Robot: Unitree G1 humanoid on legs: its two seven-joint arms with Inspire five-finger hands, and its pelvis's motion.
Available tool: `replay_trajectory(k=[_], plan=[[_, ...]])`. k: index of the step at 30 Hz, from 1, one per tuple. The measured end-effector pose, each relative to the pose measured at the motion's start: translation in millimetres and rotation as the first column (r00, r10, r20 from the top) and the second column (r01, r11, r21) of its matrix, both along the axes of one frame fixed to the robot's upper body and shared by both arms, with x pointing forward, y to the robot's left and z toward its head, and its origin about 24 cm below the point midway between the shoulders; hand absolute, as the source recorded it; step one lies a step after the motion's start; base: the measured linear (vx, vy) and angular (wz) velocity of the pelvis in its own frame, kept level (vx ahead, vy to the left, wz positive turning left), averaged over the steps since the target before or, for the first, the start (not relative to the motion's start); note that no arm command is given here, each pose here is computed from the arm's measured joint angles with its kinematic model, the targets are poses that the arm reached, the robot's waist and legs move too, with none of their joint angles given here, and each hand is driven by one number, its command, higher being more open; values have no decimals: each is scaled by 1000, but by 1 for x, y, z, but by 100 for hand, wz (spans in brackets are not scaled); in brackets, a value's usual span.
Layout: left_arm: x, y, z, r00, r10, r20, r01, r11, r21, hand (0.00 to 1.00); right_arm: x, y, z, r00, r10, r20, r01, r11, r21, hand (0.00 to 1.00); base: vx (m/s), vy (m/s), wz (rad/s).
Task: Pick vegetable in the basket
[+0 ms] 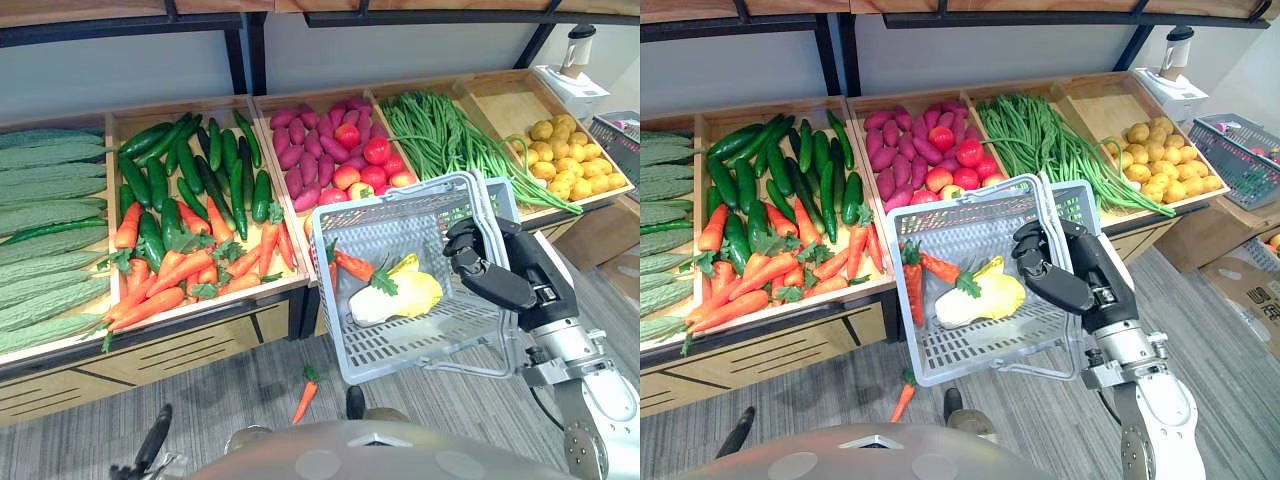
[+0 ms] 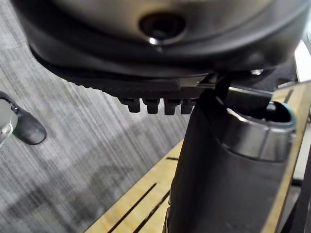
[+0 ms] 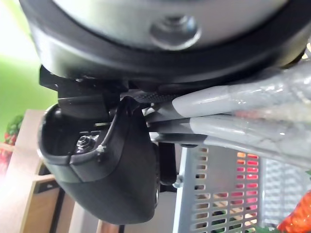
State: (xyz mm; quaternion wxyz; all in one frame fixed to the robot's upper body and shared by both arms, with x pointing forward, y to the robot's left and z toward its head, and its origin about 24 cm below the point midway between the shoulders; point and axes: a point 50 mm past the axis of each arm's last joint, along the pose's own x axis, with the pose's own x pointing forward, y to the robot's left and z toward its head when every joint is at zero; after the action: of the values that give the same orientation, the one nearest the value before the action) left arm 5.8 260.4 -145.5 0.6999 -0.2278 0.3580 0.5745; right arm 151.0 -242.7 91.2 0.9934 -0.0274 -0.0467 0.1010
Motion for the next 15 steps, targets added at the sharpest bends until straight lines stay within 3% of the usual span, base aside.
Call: replay_trajectory(k=[6, 15], plan=[[20, -11, -2, 989, -147, 35, 148, 989, -26, 100, -3, 1, -3, 1000, -11, -6, 12, 999, 35, 0, 3, -2, 2], [15, -11, -2, 984, -178, 0, 178, 984, -19, 100, -15, -9, -6, 996, -87, -13, 88, 992, 88, 0, -37, 40, -16]])
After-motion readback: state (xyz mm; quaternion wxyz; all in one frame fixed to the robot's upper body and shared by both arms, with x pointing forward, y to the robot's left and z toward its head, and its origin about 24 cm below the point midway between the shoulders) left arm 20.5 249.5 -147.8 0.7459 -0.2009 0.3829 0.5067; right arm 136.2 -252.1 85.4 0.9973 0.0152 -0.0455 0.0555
